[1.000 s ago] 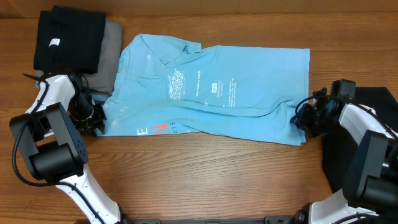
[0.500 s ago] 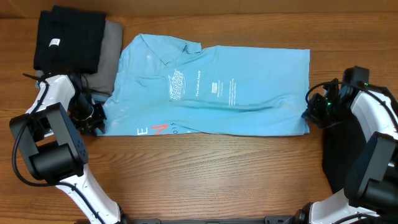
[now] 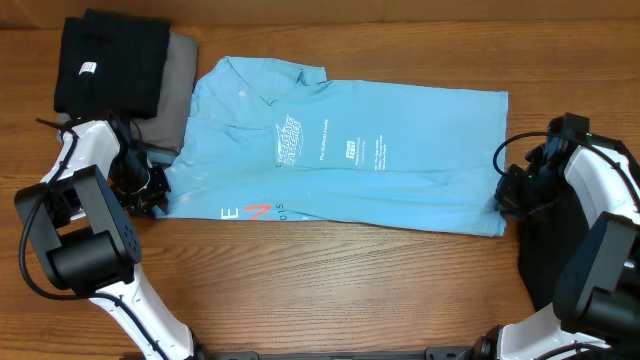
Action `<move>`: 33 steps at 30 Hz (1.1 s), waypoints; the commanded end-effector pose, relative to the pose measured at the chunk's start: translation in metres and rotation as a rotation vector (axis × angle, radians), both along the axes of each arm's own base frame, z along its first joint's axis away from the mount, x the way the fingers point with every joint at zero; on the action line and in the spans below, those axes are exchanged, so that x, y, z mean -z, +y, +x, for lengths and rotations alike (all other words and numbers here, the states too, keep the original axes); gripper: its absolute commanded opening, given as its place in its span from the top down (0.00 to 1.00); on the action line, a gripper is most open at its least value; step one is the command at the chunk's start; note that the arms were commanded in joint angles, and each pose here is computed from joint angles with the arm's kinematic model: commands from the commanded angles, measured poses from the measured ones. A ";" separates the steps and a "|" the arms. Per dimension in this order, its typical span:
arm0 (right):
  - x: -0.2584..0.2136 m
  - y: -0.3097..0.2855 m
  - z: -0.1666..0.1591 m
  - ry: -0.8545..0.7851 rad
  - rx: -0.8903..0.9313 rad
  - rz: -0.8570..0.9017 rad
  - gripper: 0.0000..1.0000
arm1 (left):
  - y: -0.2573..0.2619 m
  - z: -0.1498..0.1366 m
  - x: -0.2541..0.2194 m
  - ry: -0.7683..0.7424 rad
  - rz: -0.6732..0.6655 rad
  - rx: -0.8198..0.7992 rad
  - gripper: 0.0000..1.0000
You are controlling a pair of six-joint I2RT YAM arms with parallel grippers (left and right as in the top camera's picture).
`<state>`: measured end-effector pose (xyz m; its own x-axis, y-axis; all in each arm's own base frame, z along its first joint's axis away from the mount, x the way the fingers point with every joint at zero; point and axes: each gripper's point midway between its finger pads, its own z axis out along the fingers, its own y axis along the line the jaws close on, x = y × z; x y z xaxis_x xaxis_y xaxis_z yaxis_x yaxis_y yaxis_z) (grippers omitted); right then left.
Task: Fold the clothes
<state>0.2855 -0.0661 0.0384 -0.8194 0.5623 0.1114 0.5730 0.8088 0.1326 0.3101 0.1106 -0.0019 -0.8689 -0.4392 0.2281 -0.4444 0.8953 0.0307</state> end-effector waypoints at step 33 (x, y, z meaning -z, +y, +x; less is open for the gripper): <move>0.032 0.013 -0.028 0.079 0.109 0.026 0.80 | 0.013 0.001 0.004 0.005 0.049 0.027 0.80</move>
